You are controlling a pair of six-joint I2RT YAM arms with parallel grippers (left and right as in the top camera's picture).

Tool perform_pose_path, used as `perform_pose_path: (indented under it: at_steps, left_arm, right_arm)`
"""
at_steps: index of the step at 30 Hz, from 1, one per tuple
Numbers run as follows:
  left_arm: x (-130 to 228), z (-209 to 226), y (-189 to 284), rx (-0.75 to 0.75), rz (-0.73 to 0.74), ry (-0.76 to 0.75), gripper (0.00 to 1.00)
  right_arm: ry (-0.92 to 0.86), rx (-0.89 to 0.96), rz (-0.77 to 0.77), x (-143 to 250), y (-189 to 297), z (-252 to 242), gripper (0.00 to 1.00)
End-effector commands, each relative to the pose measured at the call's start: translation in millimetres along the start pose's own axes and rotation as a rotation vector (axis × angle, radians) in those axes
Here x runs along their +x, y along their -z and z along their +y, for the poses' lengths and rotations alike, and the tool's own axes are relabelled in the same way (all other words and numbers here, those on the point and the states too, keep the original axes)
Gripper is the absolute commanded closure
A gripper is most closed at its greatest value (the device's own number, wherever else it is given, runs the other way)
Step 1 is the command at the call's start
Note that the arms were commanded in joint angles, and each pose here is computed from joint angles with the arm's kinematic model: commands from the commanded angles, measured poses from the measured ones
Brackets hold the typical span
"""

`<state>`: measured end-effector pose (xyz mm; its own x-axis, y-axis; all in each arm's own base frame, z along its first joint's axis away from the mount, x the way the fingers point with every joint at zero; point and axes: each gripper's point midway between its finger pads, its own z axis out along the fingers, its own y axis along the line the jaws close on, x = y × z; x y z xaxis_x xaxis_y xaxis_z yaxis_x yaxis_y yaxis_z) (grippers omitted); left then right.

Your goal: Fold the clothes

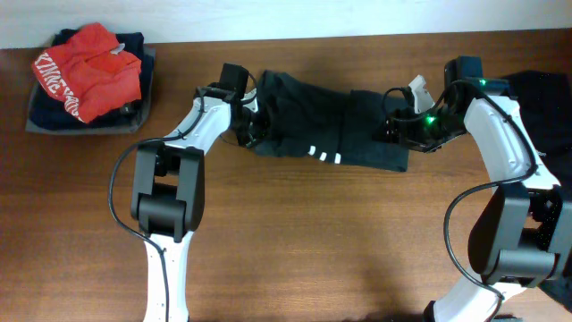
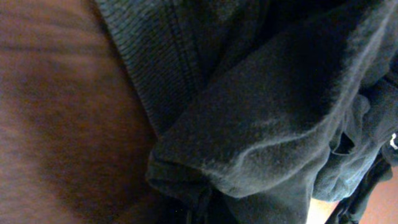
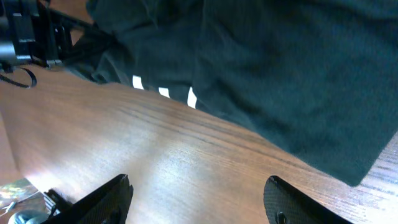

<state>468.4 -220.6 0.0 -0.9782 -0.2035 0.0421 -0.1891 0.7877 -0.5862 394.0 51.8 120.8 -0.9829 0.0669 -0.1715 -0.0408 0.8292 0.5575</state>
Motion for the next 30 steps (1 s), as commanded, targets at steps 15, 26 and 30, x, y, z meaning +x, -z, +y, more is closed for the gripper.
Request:
perform_pose_path:
  at_steps: [15, 26, 30]
  left_arm:
    - [3.7, 64.0, -27.0, -0.282, -0.052, 0.076, 0.01]
    - [-7.2, 79.6, -16.1, -0.295, -0.073, 0.097, 0.01]
    - [-10.1, 83.9, -13.5, -0.303, -0.081, 0.102, 0.01]
  right_arm:
    - [-0.129, 0.099, -0.102, -39.8, -34.4, -34.2, 0.93]
    - [-0.291, 0.226, -0.032, -31.1, -91.8, -84.1, 0.96]
    - [-0.311, 0.272, -0.022, -27.8, -99.5, -98.3, 0.96]
